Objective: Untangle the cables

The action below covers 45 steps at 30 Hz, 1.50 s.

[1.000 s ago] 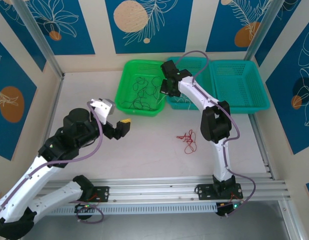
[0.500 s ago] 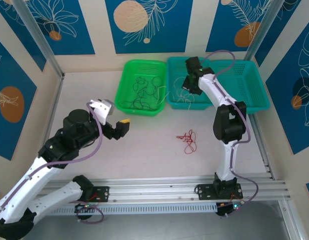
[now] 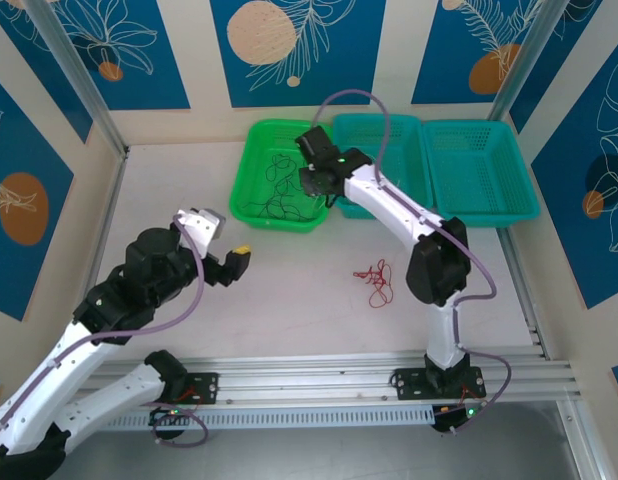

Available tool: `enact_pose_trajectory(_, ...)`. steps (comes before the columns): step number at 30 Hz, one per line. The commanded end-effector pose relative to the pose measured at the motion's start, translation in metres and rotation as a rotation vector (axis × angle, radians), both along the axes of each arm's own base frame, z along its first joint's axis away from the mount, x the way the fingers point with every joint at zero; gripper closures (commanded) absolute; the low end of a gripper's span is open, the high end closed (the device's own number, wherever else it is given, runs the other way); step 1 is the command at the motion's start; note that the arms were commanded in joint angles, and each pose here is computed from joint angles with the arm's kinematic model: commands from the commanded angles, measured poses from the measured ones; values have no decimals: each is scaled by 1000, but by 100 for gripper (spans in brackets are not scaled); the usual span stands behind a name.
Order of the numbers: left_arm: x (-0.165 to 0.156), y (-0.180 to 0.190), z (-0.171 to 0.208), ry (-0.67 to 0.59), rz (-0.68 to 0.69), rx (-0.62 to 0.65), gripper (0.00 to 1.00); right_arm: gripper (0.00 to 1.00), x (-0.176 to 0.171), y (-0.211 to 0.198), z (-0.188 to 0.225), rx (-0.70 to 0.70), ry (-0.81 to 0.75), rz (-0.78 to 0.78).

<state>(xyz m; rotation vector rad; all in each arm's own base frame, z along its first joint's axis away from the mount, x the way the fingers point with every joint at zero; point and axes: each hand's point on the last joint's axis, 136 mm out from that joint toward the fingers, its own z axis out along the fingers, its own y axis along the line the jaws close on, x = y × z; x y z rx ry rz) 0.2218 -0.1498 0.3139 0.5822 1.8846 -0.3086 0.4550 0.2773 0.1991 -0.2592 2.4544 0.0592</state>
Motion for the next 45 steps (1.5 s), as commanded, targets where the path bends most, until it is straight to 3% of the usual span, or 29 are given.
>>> enact_pose_trajectory(1, 0, 7, -11, 14, 21, 37, 2, 70, 13, -32, -17, -198, 30, -80)
enact_pose_trajectory(8, 1, -4, -21, 42, -10, -9, 2, 71, 3, -45, -29, -159, 109, -283)
enact_pose_trajectory(24, 0, -5, -24, 45, -17, -24, 2, 68, 6, -48, -70, -198, 176, -366)
enact_pose_trajectory(33, 0, -7, -26, 52, -21, -31, 2, 82, 5, -52, -83, -204, 206, -388)
enact_pose_trajectory(45, 0, -8, -27, 54, -23, -37, 2, 98, 11, -67, -69, -164, 190, -444)
